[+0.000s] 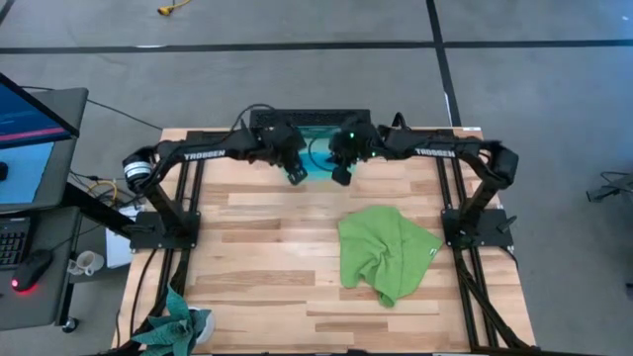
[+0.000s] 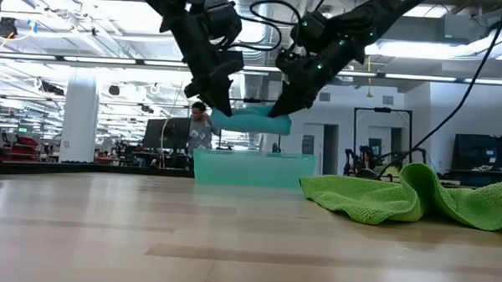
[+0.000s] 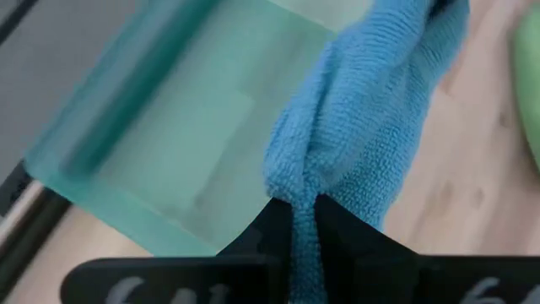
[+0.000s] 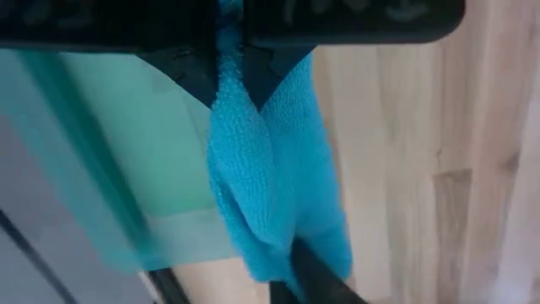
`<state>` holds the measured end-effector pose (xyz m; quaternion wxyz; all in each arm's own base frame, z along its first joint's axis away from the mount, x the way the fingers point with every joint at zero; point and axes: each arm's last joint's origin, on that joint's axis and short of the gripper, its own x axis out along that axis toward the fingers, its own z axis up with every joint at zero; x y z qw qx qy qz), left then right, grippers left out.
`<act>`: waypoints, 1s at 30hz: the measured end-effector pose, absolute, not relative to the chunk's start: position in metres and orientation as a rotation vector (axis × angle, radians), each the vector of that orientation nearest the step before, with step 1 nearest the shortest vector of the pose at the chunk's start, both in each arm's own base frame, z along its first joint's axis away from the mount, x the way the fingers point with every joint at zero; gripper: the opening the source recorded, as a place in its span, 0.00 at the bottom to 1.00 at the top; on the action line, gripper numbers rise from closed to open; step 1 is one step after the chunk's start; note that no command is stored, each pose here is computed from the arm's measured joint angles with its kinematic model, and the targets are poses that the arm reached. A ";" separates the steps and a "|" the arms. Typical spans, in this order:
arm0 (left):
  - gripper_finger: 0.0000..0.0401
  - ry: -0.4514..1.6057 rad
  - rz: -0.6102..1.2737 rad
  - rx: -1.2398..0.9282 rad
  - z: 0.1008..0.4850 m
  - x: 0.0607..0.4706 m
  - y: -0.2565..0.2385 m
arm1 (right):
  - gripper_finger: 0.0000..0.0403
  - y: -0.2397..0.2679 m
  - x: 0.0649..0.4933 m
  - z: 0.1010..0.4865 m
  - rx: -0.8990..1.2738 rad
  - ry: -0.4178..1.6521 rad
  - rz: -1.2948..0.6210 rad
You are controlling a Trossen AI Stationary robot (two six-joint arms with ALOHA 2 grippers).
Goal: Roll microfiber towels into tight, uniform cylinder then place into a basket
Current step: Put the rolled blue microfiber cloth into the blue bin
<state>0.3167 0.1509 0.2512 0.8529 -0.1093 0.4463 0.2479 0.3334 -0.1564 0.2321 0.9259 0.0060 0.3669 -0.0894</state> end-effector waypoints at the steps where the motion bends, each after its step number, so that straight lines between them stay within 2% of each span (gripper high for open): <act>1: 0.04 0.927 0.537 -0.237 0.252 0.315 0.156 | 0.08 -0.163 0.334 0.232 0.007 0.741 -0.187; 11: 0.04 0.759 0.643 -0.246 0.246 0.314 0.206 | 0.08 -0.213 0.326 0.222 0.021 0.718 -0.281; 23: 0.04 0.802 0.678 -0.320 0.187 0.314 0.255 | 0.08 -0.253 0.339 0.185 0.054 0.835 -0.284; 30: 0.04 0.813 0.670 -0.354 0.173 0.310 0.266 | 0.09 -0.266 0.346 0.162 0.078 0.889 -0.276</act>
